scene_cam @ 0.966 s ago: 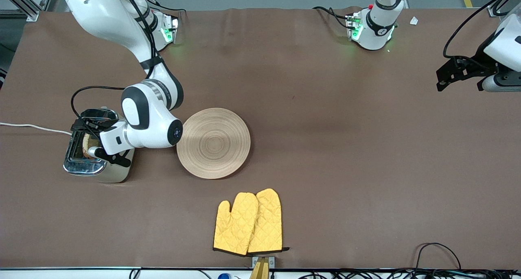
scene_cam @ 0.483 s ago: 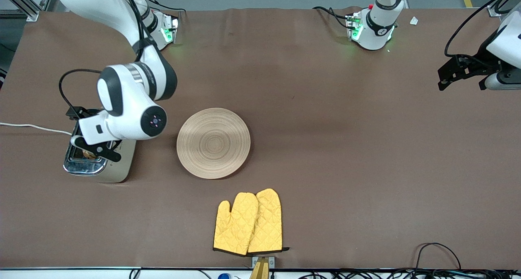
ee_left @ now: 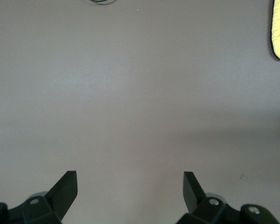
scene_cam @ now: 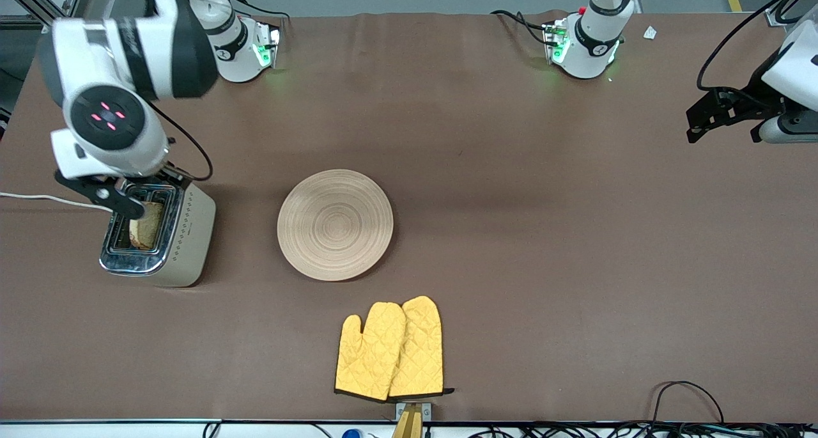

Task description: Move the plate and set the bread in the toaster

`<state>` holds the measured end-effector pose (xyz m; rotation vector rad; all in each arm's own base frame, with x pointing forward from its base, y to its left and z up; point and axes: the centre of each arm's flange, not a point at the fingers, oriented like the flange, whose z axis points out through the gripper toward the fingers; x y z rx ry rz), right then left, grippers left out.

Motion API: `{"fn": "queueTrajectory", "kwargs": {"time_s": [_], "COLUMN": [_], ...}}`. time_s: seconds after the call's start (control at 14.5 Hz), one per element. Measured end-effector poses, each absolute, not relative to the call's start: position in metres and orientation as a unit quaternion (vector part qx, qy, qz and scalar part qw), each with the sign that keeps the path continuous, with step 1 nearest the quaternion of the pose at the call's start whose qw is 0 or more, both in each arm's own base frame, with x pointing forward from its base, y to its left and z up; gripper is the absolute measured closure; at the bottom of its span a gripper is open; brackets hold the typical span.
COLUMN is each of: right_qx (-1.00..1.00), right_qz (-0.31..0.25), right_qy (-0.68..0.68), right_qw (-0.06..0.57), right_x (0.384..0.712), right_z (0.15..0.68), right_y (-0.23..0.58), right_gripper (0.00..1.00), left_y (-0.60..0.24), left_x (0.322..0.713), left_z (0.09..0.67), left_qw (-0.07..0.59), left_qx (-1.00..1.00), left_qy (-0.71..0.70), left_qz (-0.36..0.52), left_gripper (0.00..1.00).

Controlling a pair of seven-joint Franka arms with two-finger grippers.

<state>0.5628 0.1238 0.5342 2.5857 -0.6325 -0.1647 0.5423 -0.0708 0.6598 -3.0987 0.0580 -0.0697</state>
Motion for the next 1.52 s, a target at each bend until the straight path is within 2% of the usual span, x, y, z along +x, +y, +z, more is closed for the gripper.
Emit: {"fn": "queueTrajectory", "kwargs": {"time_s": [0.34,0.55,0.83,1.17,1.52], "right_qx": [0.959,0.976,0.991,0.995,0.998], "right_qz": [0.006,0.014,0.025,0.059,0.058], "right_qy": [-0.214,-0.182,-0.117,-0.075,-0.020], "right_qw": [0.184,0.119,0.062,0.023,0.017], "right_x": [0.505,0.488,0.494,0.507,0.509], "right_z": [0.641,0.680,0.686,0.680,0.676], "right_y": [0.114,0.060,-0.032,-0.013,-0.013], "right_gripper": [0.00,0.00,0.00,0.00,0.02], "left_y": [-0.070,-0.070,-0.067,-0.064,-0.070], "left_x": [0.543,0.543,0.544,0.543,0.543], "left_z": [0.659,0.659,0.664,0.676,0.674], "left_qw": [0.021,0.021,0.030,0.048,0.031], "left_qx": [-0.999,-0.999,-0.999,-0.998,-0.998], "left_qy": [0.018,0.017,0.016,0.016,0.019], "left_qz": [-0.022,-0.022,-0.032,-0.048,-0.043], "left_gripper": [0.00,0.00,0.00,0.00,0.00]}}
